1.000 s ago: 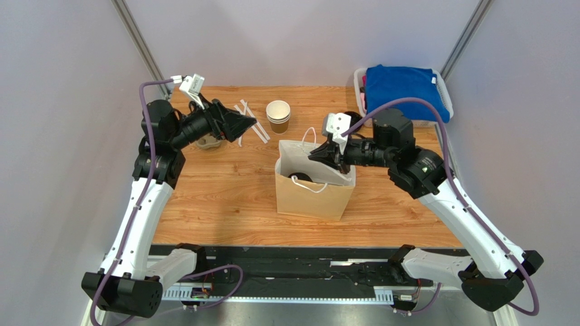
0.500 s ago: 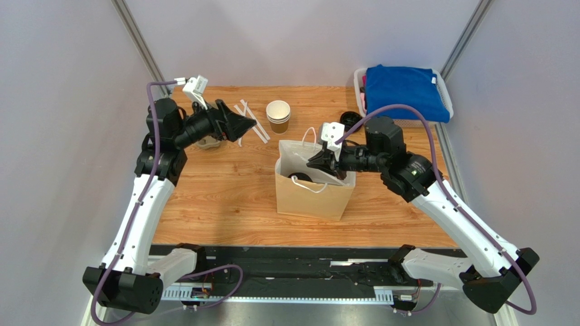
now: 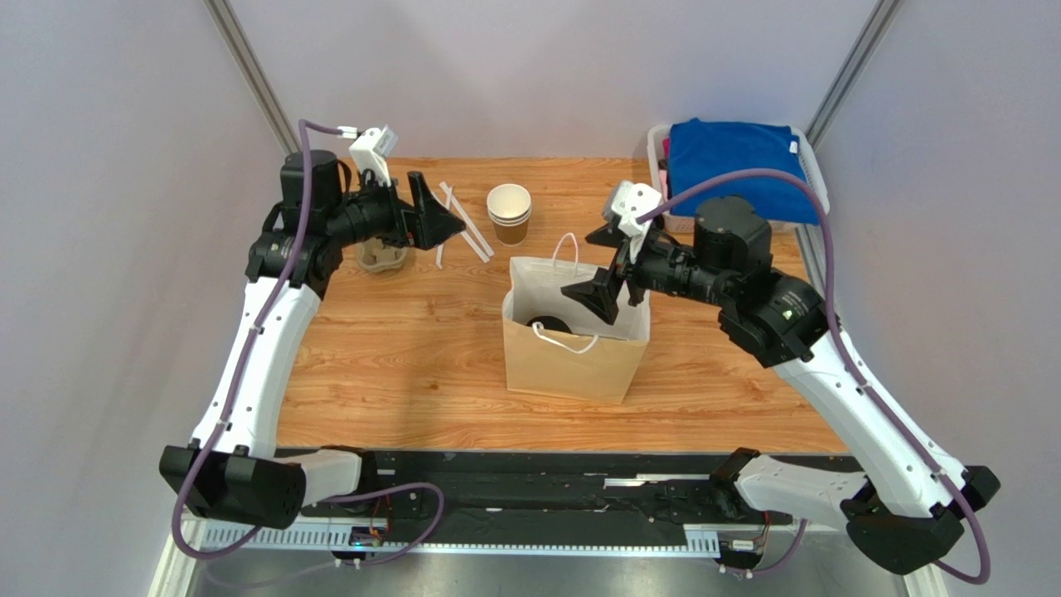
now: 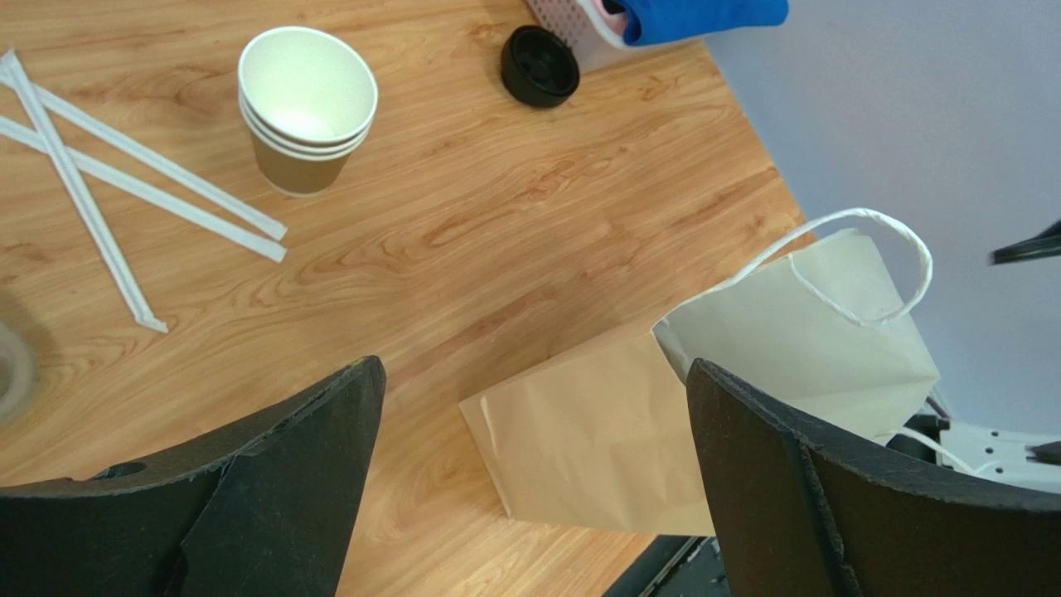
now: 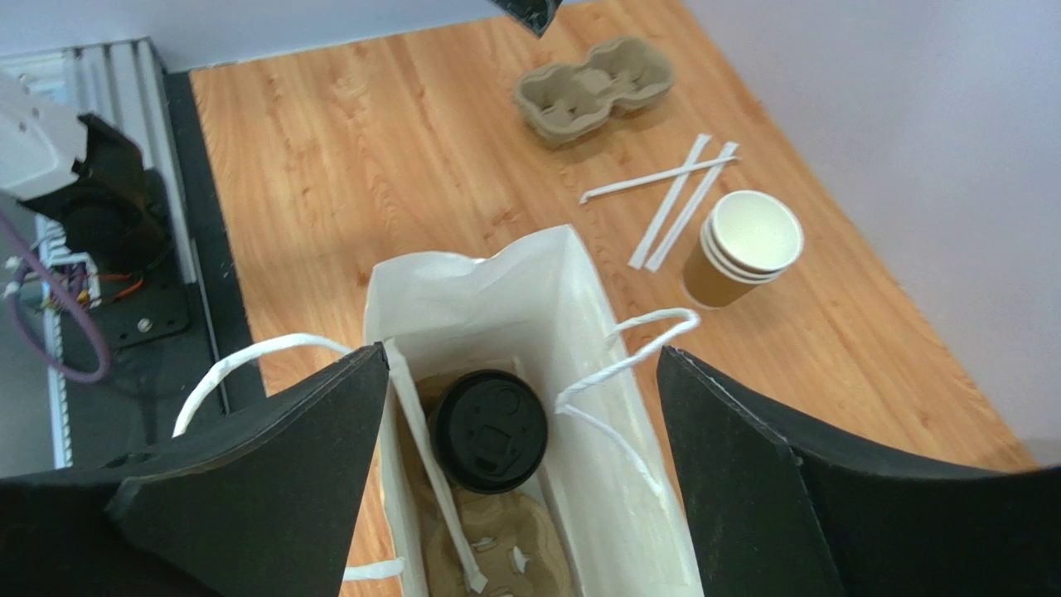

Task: Pack the takeout coffee

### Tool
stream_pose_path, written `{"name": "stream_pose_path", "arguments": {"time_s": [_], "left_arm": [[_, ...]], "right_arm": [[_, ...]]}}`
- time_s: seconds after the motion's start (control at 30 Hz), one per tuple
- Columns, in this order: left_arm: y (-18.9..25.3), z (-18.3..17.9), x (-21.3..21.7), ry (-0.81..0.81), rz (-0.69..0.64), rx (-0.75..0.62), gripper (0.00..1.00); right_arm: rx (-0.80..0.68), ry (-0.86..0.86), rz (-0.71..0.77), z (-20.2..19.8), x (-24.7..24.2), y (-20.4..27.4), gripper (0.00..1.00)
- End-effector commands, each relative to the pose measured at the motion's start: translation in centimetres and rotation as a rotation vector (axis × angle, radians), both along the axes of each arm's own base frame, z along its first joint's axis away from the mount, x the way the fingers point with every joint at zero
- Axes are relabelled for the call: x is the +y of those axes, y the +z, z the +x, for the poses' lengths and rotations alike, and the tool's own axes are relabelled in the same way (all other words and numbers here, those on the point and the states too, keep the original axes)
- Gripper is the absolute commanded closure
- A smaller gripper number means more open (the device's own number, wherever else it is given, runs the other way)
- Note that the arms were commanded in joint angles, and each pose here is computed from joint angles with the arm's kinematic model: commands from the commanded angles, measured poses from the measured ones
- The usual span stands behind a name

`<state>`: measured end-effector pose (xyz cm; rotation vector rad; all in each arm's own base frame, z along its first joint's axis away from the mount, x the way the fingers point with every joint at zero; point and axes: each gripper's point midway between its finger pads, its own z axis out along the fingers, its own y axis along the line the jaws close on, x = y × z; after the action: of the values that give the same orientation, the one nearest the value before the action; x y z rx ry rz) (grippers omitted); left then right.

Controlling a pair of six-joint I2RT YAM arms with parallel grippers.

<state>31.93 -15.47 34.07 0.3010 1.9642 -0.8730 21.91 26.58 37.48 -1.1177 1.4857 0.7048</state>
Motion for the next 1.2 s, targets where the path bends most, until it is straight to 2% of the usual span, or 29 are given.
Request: {"name": "stream_pose_path", "arguments": {"time_s": [0.0, 0.13, 0.23, 0.3, 0.5, 0.57, 0.67, 0.93, 1.17], "left_arm": [[0.1, 0.2, 0.9, -0.013, 0.073, 0.047, 0.01], [0.8, 0.0, -0.5, -0.171, 0.072, 0.08, 0.01], [0.6, 0.3, -0.7, -0.2, 0.078, 0.093, 0.01], [-0.5, 0.4, -0.3, -0.195, 0.105, 0.13, 0.01], [-3.5, -0.3, 2.4, -0.105, 0.27, 0.107, 0.01], [-4.2, -0.5, 4.0, -0.04, 0.344, 0.104, 0.01], [-7.1, -1.5, 5.9, 0.019, 0.432, 0.19, 0.01], [-9.9, -4.9, 8.4, 0.099, 0.536, 0.169, 0.01], [-12.7, -7.2, 9.6, 0.124, 0.606, 0.174, 0.01]], "right_arm": [[-0.052, -0.188, 0.102, 1.3, -3.1, 4.8, 0.14], [0.011, -0.367, 0.131, 3.7, -7.1, 4.4, 0.13], [0.073, -0.501, 0.157, 4.9, -10.3, 3.1, 0.13], [0.096, -0.58, 0.177, 5.0, -12.5, 2.7, 0.13], [0.217, -0.747, 0.192, 4.6, -16.3, -1.5, 0.13], [0.234, -0.774, 0.196, 4.3, -16.9, -2.5, 0.12], [0.269, -0.837, 0.195, 3.8, -18.4, -4.6, 0.12], [0.256, -0.93, 0.154, 1.8, -21.0, -9.0, 0.04], [0.226, -0.942, 0.177, 0.2, -21.5, -9.8, 0.02]]}}
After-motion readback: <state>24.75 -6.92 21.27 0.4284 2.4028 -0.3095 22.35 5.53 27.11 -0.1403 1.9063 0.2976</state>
